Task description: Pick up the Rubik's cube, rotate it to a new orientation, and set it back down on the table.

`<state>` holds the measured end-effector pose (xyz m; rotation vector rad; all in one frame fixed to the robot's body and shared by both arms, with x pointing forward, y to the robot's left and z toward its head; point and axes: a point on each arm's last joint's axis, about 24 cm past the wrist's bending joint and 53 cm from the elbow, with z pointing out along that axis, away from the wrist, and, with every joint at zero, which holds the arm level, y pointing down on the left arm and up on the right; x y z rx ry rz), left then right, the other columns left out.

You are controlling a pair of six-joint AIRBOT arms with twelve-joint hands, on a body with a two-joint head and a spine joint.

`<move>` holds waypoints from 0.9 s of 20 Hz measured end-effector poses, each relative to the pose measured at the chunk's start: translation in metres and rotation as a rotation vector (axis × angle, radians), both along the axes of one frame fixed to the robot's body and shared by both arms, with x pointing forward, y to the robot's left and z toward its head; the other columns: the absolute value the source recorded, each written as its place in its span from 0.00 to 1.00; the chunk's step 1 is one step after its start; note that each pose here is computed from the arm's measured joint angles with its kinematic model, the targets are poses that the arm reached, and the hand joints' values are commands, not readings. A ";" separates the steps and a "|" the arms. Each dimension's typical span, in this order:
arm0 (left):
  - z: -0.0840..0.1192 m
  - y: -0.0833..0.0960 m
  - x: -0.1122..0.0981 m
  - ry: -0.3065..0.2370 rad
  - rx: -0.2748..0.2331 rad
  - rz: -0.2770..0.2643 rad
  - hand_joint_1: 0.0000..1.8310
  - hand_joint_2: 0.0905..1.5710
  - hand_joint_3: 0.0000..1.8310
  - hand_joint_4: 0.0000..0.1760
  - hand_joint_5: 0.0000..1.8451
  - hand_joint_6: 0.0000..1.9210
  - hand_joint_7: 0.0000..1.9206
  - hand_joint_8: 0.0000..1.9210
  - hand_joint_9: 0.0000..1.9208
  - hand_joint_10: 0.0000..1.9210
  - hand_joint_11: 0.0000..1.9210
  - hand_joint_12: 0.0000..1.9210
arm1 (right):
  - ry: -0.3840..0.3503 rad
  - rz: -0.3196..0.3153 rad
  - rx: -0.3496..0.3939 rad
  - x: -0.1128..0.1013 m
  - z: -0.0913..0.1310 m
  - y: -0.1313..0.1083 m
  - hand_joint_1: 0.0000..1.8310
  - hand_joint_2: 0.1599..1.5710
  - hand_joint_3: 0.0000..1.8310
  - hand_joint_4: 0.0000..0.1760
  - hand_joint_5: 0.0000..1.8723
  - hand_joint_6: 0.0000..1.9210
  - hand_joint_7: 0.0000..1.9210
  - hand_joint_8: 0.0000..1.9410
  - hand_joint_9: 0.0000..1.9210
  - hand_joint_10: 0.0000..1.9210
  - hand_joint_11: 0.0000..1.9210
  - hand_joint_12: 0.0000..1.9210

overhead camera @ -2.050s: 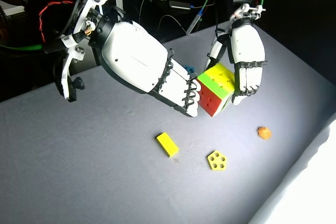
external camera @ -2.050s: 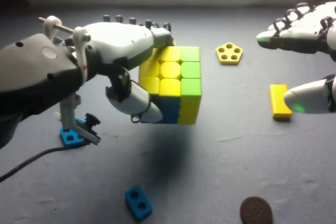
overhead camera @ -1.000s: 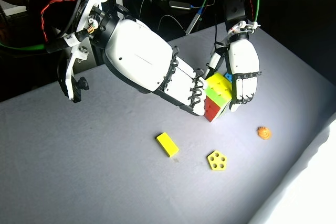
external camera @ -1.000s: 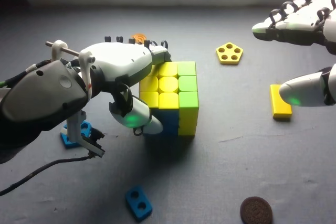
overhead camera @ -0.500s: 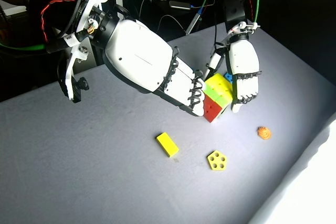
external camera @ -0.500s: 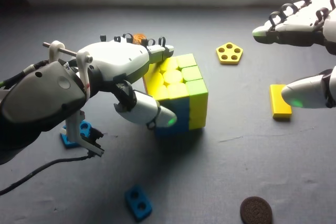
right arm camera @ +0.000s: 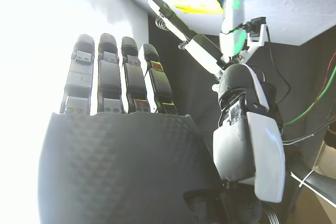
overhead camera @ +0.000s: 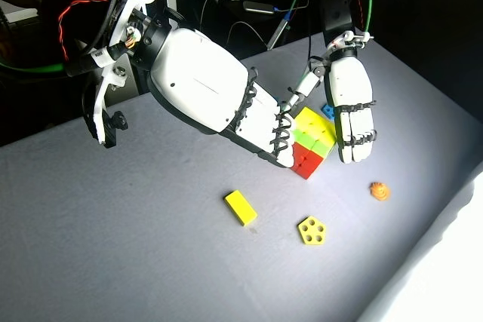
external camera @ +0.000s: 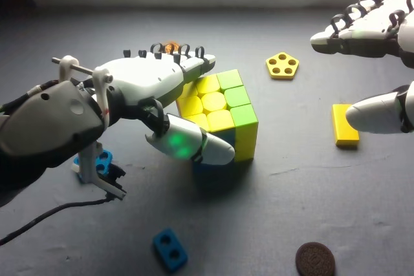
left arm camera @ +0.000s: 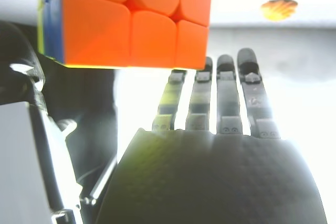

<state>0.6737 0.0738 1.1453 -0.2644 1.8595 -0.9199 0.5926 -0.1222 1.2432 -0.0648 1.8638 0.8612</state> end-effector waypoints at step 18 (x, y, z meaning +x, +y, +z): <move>0.139 0.002 -0.009 -0.200 0.015 -0.127 0.10 0.81 0.00 0.00 0.48 0.04 0.44 0.35 0.33 0.61 0.16 0.84 | 0.002 0.002 0.003 0.000 0.000 0.001 0.11 0.76 0.00 0.00 0.32 0.44 0.39 0.48 0.28 0.76 0.16 0.98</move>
